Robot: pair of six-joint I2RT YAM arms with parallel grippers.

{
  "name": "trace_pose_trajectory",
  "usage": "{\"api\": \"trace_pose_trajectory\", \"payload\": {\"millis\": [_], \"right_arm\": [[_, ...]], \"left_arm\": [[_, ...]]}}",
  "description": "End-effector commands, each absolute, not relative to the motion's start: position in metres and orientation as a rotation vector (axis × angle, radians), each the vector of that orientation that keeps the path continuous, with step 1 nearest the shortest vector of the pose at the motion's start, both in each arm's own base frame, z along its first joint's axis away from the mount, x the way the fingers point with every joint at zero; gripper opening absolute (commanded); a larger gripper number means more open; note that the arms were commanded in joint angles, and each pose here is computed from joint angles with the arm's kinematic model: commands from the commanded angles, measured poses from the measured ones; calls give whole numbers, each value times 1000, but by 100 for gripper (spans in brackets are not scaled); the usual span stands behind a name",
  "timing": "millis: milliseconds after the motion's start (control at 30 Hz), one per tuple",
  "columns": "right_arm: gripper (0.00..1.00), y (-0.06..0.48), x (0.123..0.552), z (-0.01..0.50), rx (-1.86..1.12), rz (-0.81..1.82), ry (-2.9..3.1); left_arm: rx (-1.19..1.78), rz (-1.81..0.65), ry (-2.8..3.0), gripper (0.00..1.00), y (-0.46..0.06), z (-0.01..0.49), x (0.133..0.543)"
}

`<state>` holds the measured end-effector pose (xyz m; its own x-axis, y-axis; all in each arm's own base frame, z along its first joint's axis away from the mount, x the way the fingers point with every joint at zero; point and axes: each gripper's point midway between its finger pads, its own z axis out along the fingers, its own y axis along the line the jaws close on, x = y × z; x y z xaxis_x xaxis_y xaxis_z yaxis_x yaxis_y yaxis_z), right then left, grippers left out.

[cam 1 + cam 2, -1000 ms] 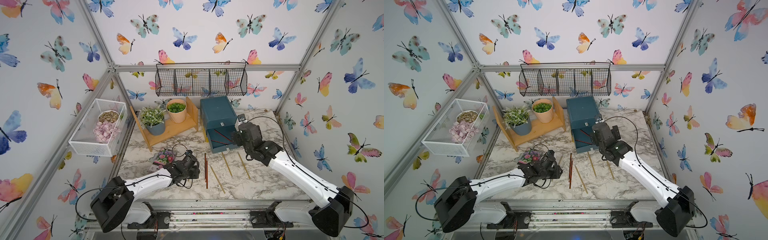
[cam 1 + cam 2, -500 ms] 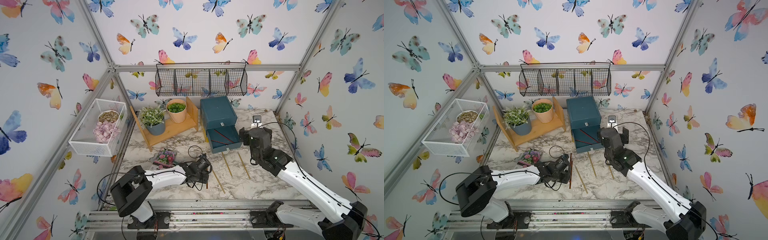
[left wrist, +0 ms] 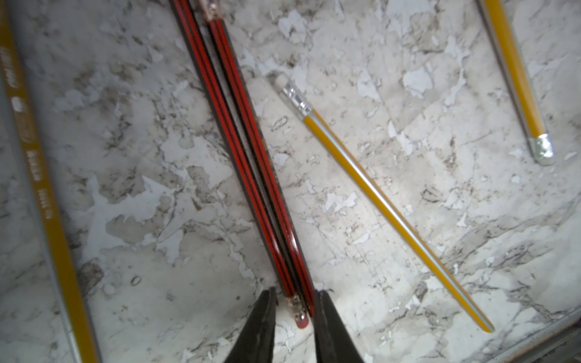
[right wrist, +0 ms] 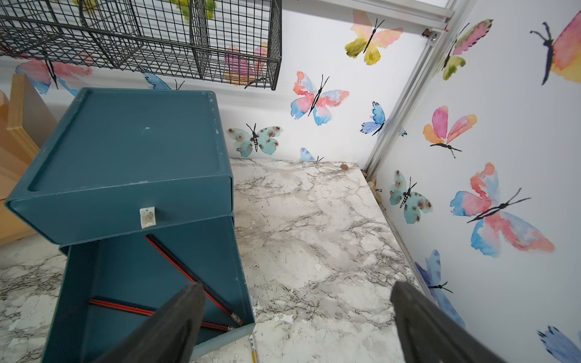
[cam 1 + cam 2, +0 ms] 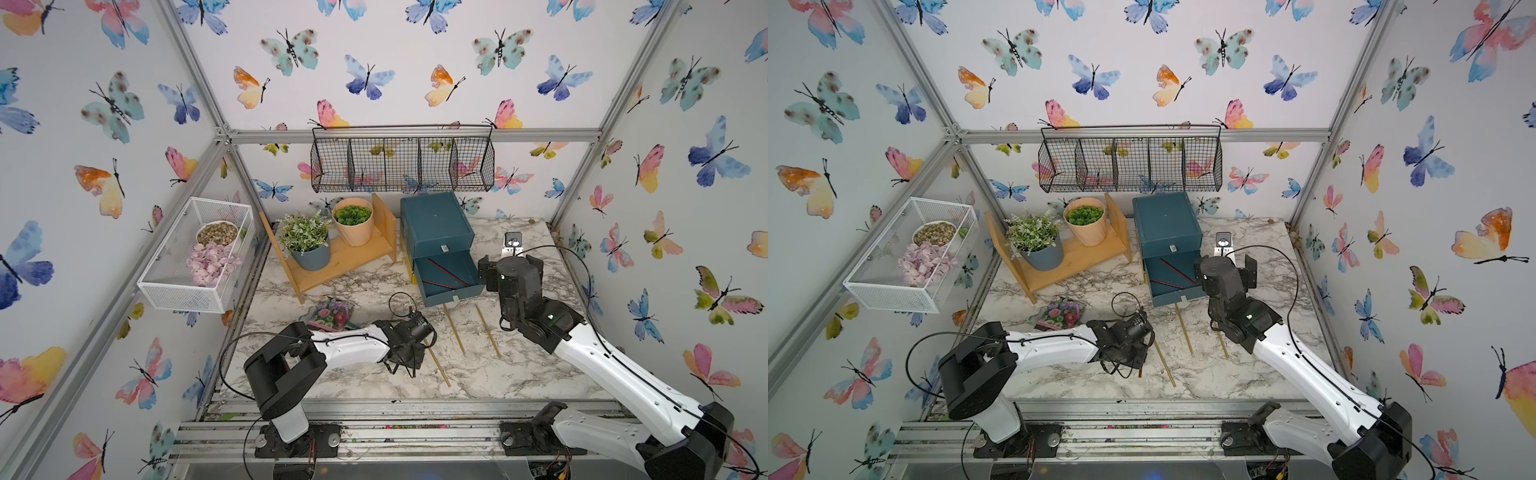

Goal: Please place the pencils in the drawer according to their color
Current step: Pick up the pencil from the center of the board.

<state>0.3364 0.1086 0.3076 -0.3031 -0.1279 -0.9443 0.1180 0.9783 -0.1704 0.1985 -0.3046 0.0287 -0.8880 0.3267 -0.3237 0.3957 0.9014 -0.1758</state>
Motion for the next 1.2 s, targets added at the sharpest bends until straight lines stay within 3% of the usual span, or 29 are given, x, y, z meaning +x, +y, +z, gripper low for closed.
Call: {"api": "trace_pose_trajectory", "payload": {"millis": [0, 700, 1167], "right_arm": [[98, 102, 336, 309, 26, -268, 1846], [98, 105, 336, 306, 4, -253, 1850], [99, 103, 334, 303, 3, -253, 1854]], "left_arm": [[554, -237, 2797, 27, -295, 24, 198], [521, -83, 2846, 23, -279, 13, 198], [492, 88, 2902, 7, -254, -1, 195]]}}
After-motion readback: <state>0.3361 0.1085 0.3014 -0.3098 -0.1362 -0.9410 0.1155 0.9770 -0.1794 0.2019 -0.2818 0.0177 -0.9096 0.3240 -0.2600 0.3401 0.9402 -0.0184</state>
